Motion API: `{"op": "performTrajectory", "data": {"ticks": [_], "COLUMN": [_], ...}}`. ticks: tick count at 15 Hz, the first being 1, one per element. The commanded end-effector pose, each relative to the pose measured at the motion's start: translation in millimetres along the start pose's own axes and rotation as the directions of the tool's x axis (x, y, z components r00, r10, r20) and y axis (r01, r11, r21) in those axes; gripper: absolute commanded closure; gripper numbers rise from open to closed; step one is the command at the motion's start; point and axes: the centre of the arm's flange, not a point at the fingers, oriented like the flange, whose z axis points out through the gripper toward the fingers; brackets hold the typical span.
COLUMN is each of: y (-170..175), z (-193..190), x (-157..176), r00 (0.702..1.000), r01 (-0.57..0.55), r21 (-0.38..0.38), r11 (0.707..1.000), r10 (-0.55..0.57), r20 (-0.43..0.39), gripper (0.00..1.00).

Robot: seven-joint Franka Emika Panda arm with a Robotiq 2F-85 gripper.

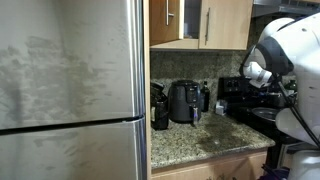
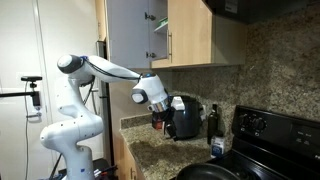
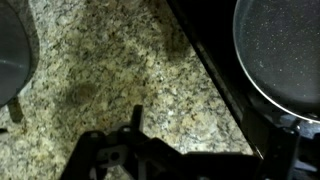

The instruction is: Put the can in the cabinet, then close the right cabinet door, then move the salt bottle towards you

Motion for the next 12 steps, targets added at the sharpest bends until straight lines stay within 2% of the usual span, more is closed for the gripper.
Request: {"op": "performTrajectory", "data": {"ticks": [1,3,4,7,9,10,12], "y": [56,66,25,28,22,23,27], "z": [48,63,45,63,56,57,58], "x": [-35,-34,-6,-8,-12,-14,-19], "r00": [0.979,0.951,0.975,0.965,0.989,0.995,0.988], "r01": [-0.143,-0.239,-0.161,-0.203,-0.089,-0.02,0.101], "r21": [0.012,0.003,-0.006,0.002,0.123,0.111,0.117], "r11": [0.99,0.971,0.987,0.979,0.988,0.994,0.988], "r10": [0.14,0.234,0.16,0.2,0.073,0.01,-0.113], "r20": [0.147,0.204,0.152,0.17,0.132,0.099,0.104], "gripper": [0.0,0.0,0.0,0.0,0.0,0.0,0.0]}}
